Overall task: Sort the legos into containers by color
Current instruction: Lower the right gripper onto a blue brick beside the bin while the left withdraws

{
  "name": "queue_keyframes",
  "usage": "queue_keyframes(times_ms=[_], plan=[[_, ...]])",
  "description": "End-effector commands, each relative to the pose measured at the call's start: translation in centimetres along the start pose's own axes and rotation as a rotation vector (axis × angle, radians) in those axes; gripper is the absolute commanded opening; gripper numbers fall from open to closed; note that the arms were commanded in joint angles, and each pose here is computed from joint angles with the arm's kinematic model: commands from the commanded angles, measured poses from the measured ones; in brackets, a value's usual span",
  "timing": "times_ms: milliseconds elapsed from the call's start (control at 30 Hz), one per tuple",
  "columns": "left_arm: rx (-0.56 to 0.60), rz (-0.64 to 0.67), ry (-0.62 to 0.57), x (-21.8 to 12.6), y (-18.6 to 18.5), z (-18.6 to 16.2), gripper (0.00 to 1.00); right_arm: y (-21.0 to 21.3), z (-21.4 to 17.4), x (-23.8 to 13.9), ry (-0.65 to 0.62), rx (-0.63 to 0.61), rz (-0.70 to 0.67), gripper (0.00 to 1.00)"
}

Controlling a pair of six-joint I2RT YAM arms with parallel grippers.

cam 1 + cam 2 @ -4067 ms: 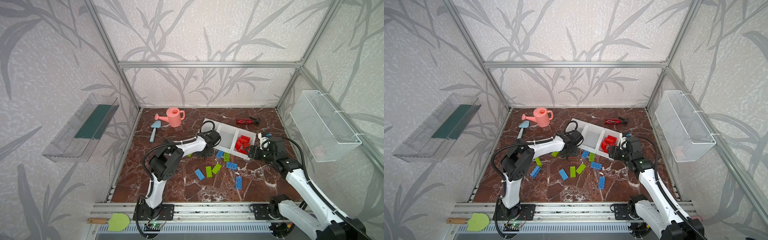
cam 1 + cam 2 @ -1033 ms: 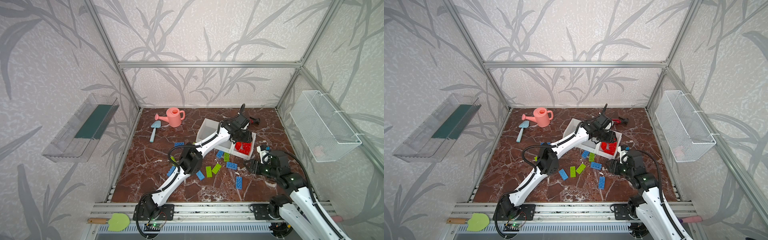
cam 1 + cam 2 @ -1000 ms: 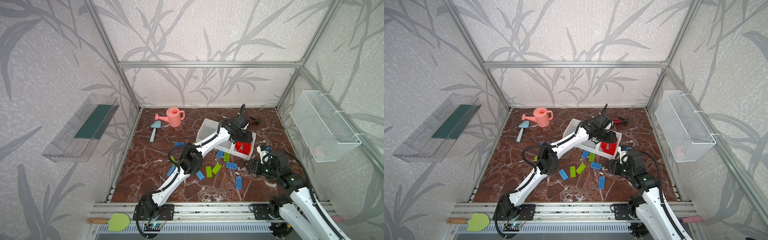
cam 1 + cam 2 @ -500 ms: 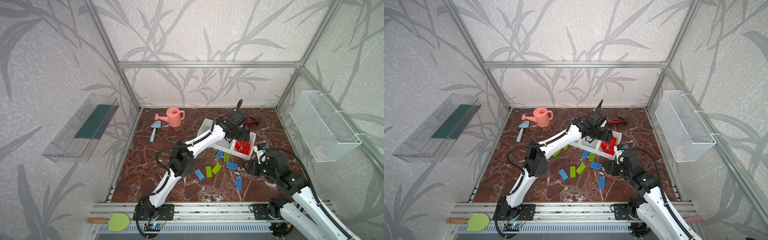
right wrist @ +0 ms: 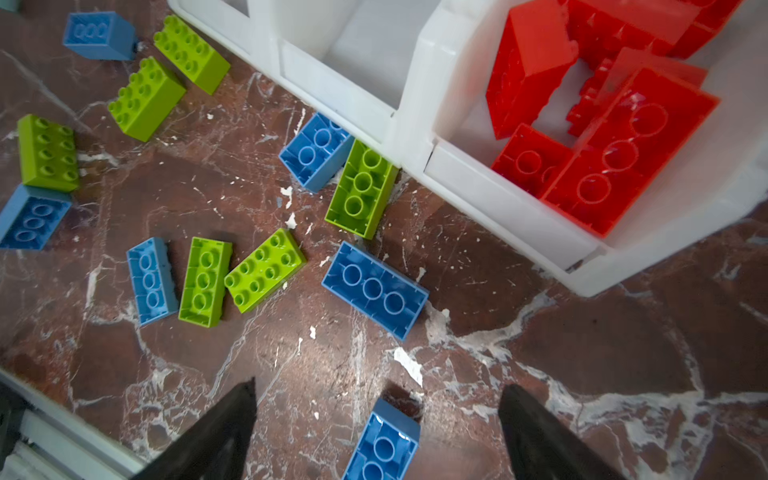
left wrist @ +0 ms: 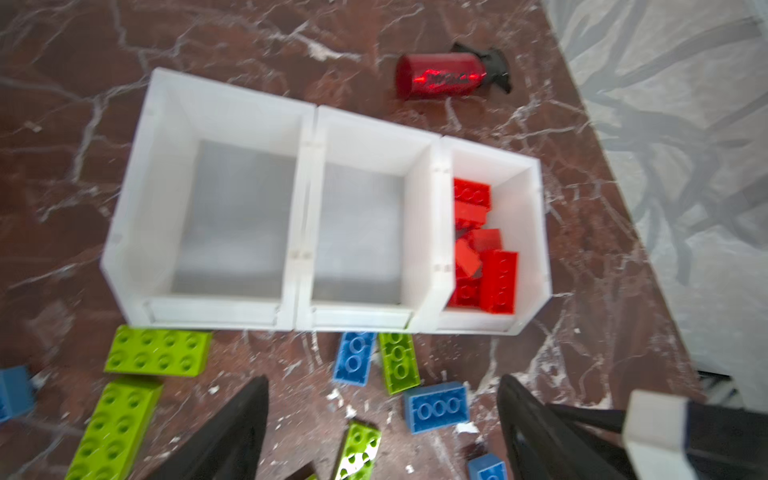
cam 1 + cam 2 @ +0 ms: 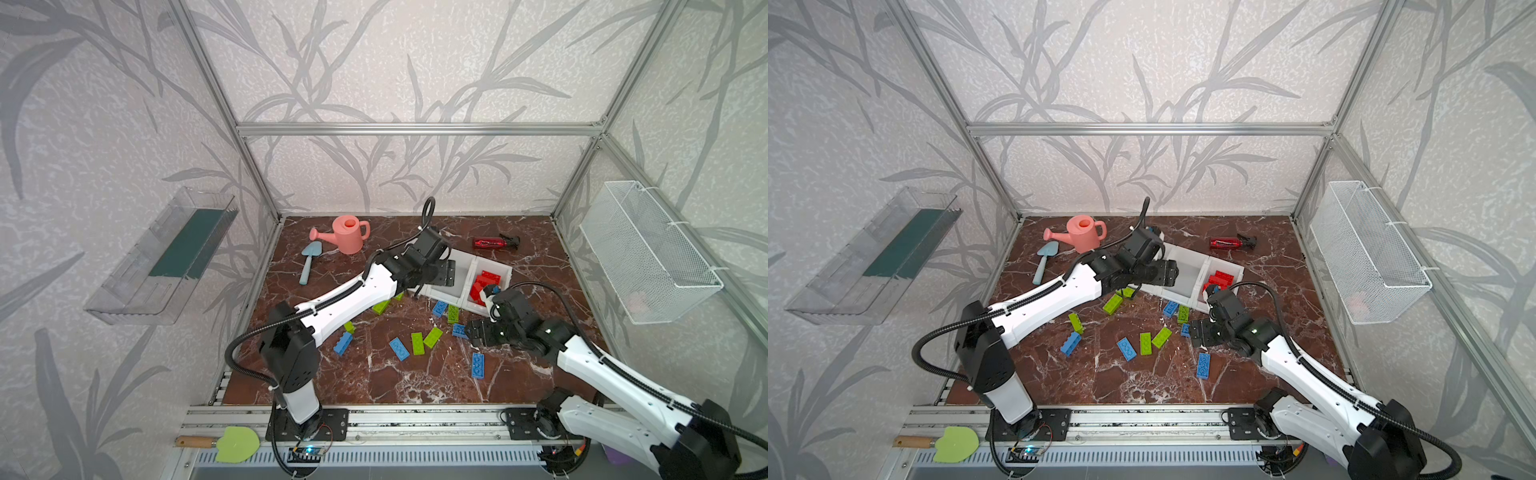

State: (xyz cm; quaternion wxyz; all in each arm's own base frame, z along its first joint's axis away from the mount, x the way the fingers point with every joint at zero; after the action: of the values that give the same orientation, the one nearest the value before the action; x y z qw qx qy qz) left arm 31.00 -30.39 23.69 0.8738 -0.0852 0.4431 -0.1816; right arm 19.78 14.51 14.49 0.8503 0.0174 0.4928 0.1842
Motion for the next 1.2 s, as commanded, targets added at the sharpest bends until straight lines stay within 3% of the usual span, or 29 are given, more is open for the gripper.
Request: queue_keyframes(times_ms=[0,400,833,1167], plan=[[-0.042,0.087,-0.053,-1.3,2.7,-0.9,0.87,0.7,1.1,0.7,-0.03,0.001,-0.074,0.99],[-0.104,0.238,-0.048,-4.7,9.1,-6.1,0.9,1.7,0.7,5.0,0.028,0.223,-0.294,0.99],[-0.145,0.191,-0.003,-4.6,9.4,-8.0,0.9,1.0,0.4,6.9,0.04,0.36,-0.399,0.98],[-0.148,0.193,0.008,-4.4,9.5,-8.2,0.9,0.7,-0.7,8.5,0.077,0.414,-0.431,0.88]])
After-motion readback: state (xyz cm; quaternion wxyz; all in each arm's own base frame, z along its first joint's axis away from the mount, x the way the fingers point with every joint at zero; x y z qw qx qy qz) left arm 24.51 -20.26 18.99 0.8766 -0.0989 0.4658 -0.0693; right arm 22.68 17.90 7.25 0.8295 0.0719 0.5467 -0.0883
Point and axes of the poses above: each gripper's point midway between its finger pads, its own x axis out along the fingers, its own y axis along the line the jaws close on, z = x × y, the point moved 5 cm from there along -x, back along the fingers, and after that the axes turned 3 degrees about -x, right-handed, at the moved point
